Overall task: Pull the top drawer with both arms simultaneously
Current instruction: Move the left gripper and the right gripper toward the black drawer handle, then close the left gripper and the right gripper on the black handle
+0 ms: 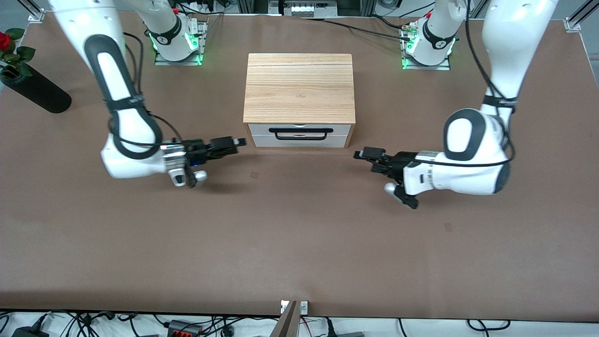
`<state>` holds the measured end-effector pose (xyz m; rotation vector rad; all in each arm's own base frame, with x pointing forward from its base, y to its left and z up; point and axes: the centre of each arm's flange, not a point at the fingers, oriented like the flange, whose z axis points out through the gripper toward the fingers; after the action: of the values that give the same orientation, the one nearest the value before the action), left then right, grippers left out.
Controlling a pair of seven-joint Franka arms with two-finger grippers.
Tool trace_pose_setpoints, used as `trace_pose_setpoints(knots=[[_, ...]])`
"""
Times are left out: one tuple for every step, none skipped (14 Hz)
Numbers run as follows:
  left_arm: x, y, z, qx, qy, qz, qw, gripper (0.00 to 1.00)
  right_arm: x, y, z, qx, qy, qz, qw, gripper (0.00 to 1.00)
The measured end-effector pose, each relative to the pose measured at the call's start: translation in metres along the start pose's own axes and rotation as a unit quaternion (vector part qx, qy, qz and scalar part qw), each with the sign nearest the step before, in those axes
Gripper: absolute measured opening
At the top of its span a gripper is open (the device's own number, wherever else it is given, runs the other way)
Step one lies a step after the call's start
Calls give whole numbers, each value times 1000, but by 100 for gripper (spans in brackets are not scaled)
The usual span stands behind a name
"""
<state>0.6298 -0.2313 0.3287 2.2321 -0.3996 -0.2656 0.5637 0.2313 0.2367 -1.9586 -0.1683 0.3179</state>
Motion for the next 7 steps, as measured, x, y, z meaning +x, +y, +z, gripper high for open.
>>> trace_pose_setpoints(knots=[[-2, -6, 9, -18, 4, 18, 1000, 100, -1, 8, 19, 19, 9, -10, 1000, 100], [-5, -14, 16, -36, 10, 33, 999, 100, -1, 17, 35, 41, 20, -15, 999, 100], [-10, -23, 23, -59, 17, 40, 997, 100, -2, 26, 48, 61, 31, -18, 997, 100], [-17, -33, 31, -83, 24, 39, 996, 100, -4, 33, 60, 80, 43, -16, 996, 100], [-23, -42, 40, -106, 32, 32, 993, 100, -8, 37, 72, 97, 53, -10, 994, 100], [-30, -50, 49, -134, 43, 16, 990, 100, -13, 39, 84, 110, 60, 0, 992, 100], [-36, -58, 61, -165, 57, -4, 985, 100, -18, 40, 94, 118, 62, 6, 991, 100]])
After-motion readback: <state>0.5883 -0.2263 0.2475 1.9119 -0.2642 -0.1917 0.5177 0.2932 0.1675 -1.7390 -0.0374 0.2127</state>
